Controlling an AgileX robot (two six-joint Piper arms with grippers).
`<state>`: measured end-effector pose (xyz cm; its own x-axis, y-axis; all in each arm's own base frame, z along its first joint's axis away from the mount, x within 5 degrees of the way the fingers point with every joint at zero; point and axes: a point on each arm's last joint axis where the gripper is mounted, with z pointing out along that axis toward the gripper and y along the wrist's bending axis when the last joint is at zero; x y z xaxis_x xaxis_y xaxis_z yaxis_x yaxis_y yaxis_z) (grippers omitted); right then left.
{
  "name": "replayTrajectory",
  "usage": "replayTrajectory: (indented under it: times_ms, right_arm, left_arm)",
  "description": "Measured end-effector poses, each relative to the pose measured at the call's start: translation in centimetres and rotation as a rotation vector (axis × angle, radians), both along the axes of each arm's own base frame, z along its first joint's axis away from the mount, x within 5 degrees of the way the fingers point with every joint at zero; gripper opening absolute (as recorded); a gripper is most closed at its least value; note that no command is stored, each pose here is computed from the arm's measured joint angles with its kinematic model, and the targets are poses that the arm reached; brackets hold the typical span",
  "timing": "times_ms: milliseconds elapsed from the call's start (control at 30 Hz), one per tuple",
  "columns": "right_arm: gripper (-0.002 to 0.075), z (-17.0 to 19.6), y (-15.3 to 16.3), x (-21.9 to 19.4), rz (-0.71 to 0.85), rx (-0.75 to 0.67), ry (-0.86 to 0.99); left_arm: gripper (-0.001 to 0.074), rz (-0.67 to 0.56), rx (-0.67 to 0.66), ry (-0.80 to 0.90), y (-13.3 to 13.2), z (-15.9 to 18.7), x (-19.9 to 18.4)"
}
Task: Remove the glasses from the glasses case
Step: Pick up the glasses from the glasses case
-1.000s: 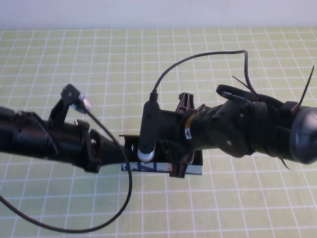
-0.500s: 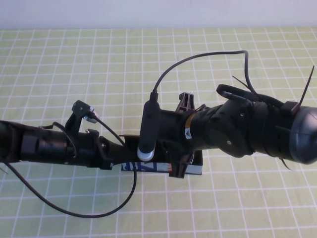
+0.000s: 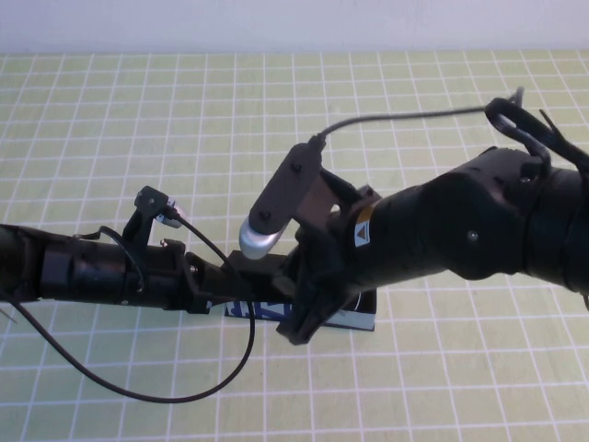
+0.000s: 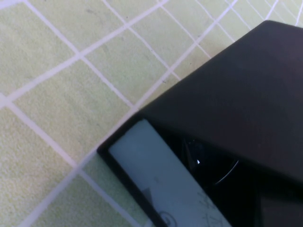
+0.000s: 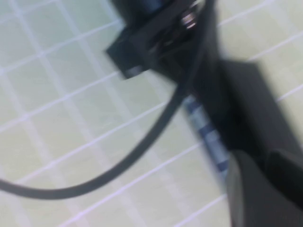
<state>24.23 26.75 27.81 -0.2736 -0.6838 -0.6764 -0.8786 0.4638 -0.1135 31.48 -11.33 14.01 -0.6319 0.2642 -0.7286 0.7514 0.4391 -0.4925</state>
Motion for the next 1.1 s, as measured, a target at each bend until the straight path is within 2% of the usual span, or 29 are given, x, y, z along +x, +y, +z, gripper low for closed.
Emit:
replayTrajectory:
  times_ms: [100, 200, 467, 900, 1100]
  right_arm:
    - [0.0015, -0.8, 0.1, -0.3, -0.067, 0.015, 0.124]
    - [-0.0007, -2.3, 0.4, 0.0, -0.128, -0.006, 0.204]
    - [-0.0016, -6.0, 0.9, 2.1, -0.236, -0.057, 0.243]
    - [-0.0016, -4.5, -0.3, 9.7, -0.405, 0.055, 0.199]
    - [-0.0016, -6.8, -0.3, 12.9, -0.448, 0.003, 0.279]
  left_arm:
    - [-0.0004, 0.0, 0.0, 0.0, 0.0, 0.0, 0.0]
    - [-0.0004, 0.0, 0.0, 0.0, 0.0, 0.0, 0.0]
    - [-0.0004, 0.0, 0.0, 0.0, 0.0, 0.0, 0.0]
    - [-0.0004, 0.0, 0.0, 0.0, 0.0, 0.0, 0.0]
    - [-0.0004, 0.0, 0.0, 0.0, 0.0, 0.0, 0.0]
